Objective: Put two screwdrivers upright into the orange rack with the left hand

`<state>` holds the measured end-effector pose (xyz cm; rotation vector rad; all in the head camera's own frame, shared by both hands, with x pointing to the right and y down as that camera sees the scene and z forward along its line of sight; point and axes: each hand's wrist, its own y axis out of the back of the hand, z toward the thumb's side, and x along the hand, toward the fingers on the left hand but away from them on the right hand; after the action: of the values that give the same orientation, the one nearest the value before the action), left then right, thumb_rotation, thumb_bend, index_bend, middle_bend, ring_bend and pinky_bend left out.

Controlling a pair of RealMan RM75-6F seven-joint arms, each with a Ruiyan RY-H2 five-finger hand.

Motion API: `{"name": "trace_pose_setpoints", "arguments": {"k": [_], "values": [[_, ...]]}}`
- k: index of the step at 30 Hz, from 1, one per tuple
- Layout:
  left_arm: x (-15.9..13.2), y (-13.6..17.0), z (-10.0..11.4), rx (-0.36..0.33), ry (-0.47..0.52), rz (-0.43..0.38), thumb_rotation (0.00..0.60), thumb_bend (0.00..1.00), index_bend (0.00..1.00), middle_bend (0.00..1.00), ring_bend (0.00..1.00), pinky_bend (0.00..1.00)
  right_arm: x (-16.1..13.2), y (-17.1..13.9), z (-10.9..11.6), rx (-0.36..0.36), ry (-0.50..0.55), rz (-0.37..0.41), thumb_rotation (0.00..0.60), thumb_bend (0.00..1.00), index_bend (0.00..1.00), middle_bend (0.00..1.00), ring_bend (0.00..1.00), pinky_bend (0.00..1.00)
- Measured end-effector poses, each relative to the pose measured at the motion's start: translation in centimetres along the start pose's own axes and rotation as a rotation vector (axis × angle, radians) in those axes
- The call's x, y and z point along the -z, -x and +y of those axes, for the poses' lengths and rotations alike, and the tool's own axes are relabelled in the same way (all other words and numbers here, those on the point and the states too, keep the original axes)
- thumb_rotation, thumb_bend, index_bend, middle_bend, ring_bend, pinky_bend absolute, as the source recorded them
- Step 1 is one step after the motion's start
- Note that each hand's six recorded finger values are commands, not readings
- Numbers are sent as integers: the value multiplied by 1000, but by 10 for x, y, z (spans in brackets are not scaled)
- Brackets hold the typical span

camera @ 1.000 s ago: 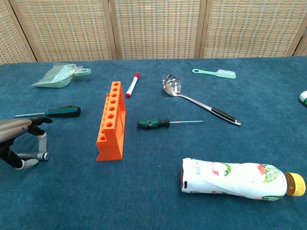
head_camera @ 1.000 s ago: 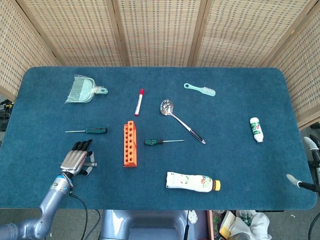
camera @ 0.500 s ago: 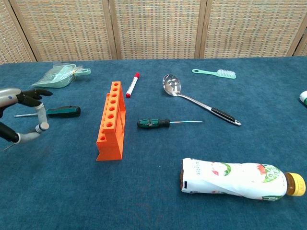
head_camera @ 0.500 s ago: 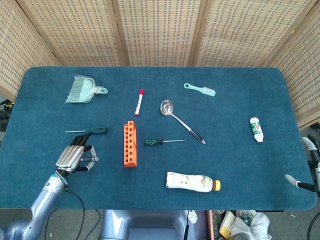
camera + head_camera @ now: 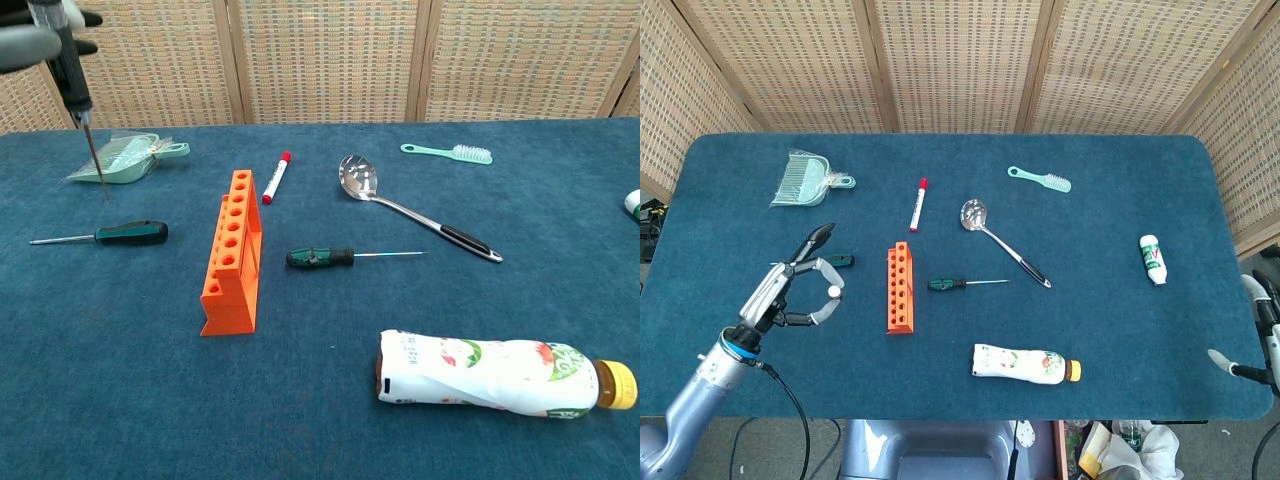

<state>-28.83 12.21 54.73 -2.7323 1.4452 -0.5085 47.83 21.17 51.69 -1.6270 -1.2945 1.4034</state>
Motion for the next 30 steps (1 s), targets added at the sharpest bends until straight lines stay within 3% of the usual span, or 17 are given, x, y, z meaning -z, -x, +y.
{"name": "trace_pose_setpoints", "arguments": {"k": [4, 10, 21, 30], "values": [[-26, -14, -15, 75, 101, -61, 600, 394, 586, 0, 0, 0, 0, 0, 0, 1, 0, -1, 600, 0, 0, 0, 0, 0], [-27, -27, -39, 141, 102, -49, 600, 393, 586, 0, 0, 0, 2, 1, 1, 1, 4, -6, 600, 0, 0, 0, 0, 0], [0, -44, -60, 167, 79, 60, 600, 394, 586, 0, 0, 0, 5, 2, 3, 2, 15, -12, 600, 0, 0, 0, 0, 0], [13, -52, -63, 161, 59, 103, 600, 394, 587, 0, 0, 0, 6, 4, 3, -1, 20, -17, 600, 0, 0, 0, 0, 0]]}}
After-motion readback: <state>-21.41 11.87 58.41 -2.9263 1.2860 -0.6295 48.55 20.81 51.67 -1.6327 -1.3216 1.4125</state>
